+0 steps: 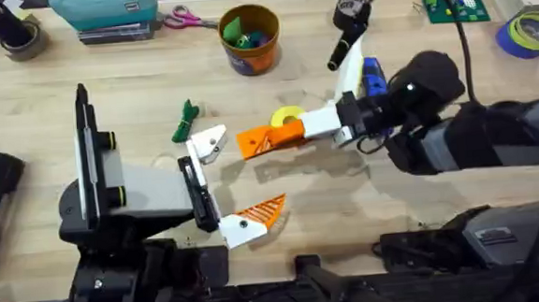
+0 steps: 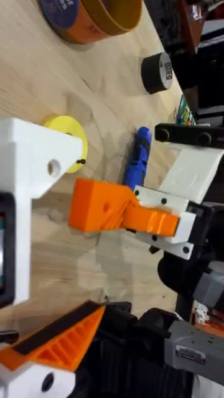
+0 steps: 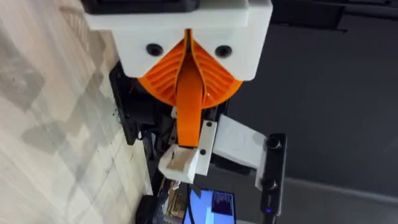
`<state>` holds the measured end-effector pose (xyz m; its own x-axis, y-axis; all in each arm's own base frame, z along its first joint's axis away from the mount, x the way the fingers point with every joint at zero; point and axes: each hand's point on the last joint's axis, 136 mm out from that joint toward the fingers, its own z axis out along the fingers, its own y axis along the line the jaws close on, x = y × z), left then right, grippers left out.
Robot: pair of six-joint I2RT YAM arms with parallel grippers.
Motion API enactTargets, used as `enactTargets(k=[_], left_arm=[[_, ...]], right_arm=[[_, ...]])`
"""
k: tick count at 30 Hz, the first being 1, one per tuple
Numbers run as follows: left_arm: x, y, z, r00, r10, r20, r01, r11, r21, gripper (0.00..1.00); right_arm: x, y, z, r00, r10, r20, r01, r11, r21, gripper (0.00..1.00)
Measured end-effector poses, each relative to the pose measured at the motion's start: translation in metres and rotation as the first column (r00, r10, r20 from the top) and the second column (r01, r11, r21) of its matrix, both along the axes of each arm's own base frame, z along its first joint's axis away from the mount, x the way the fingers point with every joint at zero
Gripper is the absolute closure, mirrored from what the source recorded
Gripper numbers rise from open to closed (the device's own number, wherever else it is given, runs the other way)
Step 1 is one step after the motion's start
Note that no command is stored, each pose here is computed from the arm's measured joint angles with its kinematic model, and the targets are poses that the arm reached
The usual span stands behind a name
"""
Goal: Pick up the gripper from the table and insert it into the empty holder that is missing its gripper. Then pick up a screw, insert it into the mounting hole, and use the screwdriver to tighten it. Finally, clean up the table by picking up the vegetable and placing it into the bucket.
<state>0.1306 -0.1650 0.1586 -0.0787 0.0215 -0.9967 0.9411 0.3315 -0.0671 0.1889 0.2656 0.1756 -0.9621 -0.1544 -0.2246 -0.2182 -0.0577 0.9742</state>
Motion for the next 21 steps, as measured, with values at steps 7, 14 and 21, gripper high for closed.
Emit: enactTargets(k=[7,14,21], left_arm=[[0.0000,0.0000,0.0000,1.000,0.000,0.000,0.000,1.000,0.000,0.015],[0.0000,0.0000,0.0000,1.000,0.000,0.000,0.000,1.000,0.000,0.015],[0.0000,0.0000,0.0000,1.000,0.000,0.000,0.000,1.000,0.000,0.015]], right_arm=[[-0.0022,-0.0020,0.0034,1.000,-0.021,0.005,0.021,1.000,0.016,0.993],[-0.0004,-0.0012,0.0036,0.997,-0.031,-0.067,0.032,0.999,0.007,0.993],[-0.0046,0.0058,0.0044,0.995,-0.025,-0.098,0.025,1.000,0.005,0.993]])
